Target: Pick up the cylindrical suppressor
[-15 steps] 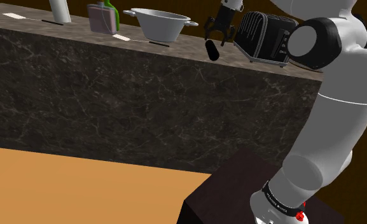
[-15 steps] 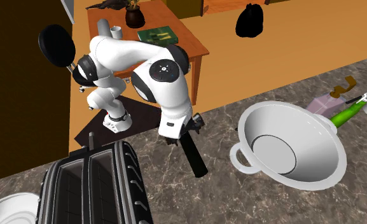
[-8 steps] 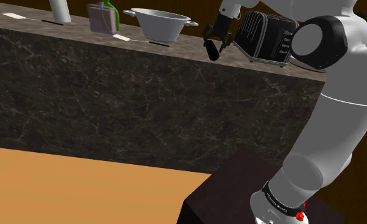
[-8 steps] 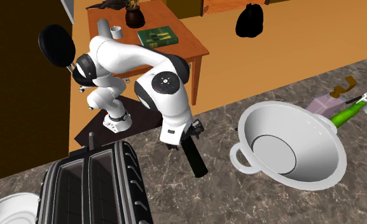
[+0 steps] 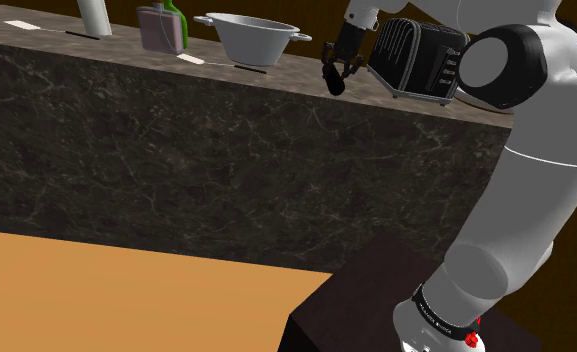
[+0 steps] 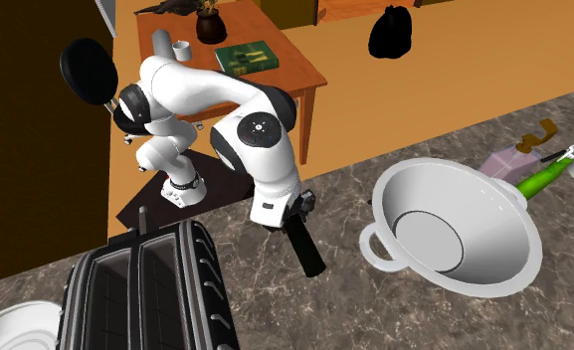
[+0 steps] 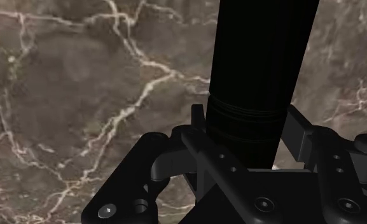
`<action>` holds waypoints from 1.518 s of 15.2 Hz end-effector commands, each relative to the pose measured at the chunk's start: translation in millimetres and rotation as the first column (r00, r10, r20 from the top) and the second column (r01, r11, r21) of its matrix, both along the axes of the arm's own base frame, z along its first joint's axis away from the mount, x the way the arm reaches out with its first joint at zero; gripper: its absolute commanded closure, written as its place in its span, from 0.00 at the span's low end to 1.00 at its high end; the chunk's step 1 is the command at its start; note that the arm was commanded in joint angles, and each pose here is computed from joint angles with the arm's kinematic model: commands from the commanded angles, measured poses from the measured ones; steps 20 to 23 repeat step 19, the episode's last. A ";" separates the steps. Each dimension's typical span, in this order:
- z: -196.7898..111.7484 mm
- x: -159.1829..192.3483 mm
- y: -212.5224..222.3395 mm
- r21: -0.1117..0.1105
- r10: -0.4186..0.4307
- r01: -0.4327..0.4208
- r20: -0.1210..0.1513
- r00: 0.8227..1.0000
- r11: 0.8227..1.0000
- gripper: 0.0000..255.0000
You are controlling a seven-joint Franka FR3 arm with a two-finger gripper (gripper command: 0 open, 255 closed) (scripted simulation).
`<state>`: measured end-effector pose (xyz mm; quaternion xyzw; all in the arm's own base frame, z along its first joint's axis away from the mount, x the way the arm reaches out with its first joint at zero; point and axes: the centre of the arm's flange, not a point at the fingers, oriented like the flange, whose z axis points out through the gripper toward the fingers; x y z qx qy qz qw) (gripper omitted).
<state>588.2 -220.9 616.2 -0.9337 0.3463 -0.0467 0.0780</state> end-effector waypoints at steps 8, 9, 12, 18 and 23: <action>31.0 0.0 -0.3 0.000 0.000 0.000 -0.001 1.000 1.000 1.00; 36.3 0.0 -0.3 0.000 0.000 0.000 -0.001 1.000 1.000 1.00; 52.1 0.0 -0.3 0.000 0.000 0.000 -0.001 1.000 1.000 1.00; 79.4 0.0 -0.3 0.000 0.000 0.000 -0.001 1.000 1.000 1.00; 79.3 0.0 -0.2 0.000 0.000 0.000 -0.001 1.000 1.000 1.00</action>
